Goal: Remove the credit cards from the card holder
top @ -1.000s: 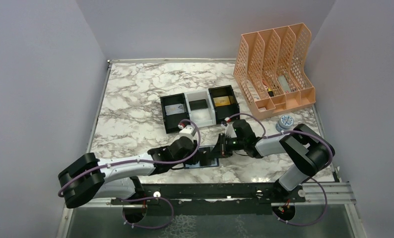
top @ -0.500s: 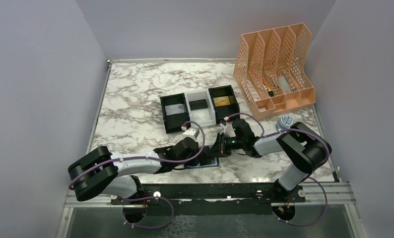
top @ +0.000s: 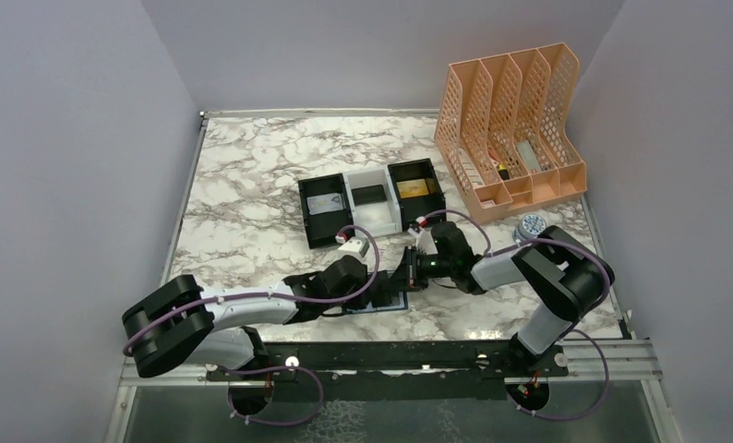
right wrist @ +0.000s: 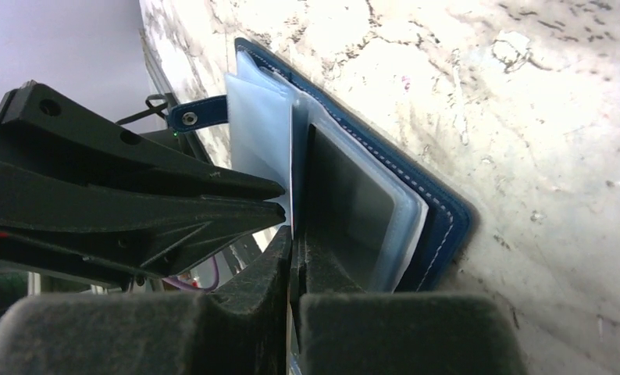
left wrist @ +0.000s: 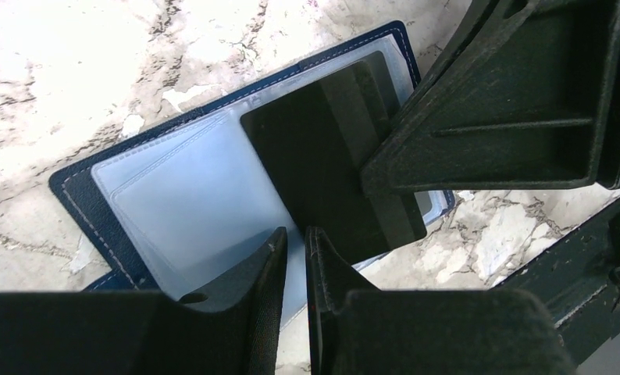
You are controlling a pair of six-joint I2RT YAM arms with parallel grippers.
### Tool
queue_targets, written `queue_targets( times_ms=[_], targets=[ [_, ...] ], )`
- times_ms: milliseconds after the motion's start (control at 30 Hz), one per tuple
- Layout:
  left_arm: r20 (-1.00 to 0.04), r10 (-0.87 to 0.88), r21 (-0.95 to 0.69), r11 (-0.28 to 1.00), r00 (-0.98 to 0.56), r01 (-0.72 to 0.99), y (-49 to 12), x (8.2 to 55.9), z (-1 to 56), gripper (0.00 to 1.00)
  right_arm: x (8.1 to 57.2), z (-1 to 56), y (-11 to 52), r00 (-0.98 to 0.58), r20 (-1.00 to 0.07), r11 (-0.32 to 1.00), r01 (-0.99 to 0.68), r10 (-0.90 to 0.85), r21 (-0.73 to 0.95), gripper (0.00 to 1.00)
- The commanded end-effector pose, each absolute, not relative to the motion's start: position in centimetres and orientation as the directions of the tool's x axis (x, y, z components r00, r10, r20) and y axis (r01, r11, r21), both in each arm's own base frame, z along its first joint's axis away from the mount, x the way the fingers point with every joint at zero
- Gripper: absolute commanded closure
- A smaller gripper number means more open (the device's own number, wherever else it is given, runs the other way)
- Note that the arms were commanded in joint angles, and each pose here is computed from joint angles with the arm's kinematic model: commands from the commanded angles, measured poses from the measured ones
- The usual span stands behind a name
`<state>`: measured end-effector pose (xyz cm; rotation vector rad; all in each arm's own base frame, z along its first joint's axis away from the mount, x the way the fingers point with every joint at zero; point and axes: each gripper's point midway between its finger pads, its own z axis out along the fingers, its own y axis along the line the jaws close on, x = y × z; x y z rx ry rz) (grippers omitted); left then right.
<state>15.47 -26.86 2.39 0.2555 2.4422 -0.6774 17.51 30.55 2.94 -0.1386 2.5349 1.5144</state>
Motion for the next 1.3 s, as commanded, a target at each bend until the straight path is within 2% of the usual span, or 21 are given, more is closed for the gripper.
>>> queue_targets(
  times_ms=[0,133,333,433,567,733,900,1100,1267],
  targets=[
    [-0.597,0.011,-0.396,0.865,-0.802,0.307,-25.7,15.5,3.1,0.81,18.9,3.7,29.8,-0.951,-0.302,0.531,-0.220,0.070,0.818,0.99],
    [-0.617,0.008,-0.389,0.866,-0.787,0.314,-25.3,15.6,4.6,0.78,19.1,4.6,28.9,-0.929,-0.364,0.565,-0.267,0.064,0.781,0.99],
    [-0.636,-0.022,-0.417,0.851,-0.771,0.319,-25.1,15.6,6.1,0.73,18.8,5.4,28.0,-0.915,-0.399,0.595,-0.290,0.056,0.750,0.99],
    [-0.642,-0.029,-0.435,0.837,-0.766,0.333,-25.4,15.6,6.6,0.65,19.2,6.3,27.4,-0.886,-0.458,0.600,-0.326,0.076,0.731,0.99],
    [-0.641,0.022,-0.473,0.777,-0.767,0.417,-27.0,14.9,7.2,0.49,20.3,7.6,26.5,-0.836,-0.535,0.631,-0.350,0.123,0.693,0.99],
    [-0.620,0.051,-0.519,0.722,-0.783,0.458,-29.3,14.6,7.1,0.48,21.8,8.2,24.3,-0.778,-0.595,0.720,-0.295,0.200,0.628,0.99],
    [-0.587,0.055,-0.543,0.713,-0.808,0.443,-30.9,14.9,6.0,0.51,22.3,9.0,23.3,-0.745,-0.619,0.741,-0.265,0.249,0.617,0.99],
    [-0.581,0.037,-0.474,0.797,-0.813,0.375,-29.1,15.7,4.6,0.58,22.1,8.9,23.3,-0.750,-0.622,0.745,-0.279,0.225,0.606,0.99],
    [-0.585,0.052,-0.370,0.871,-0.809,0.323,-25.7,15.8,3.1,0.59,22.8,9.4,23.3,-0.732,-0.648,0.758,-0.296,0.211,0.581,0.99]
  ],
)
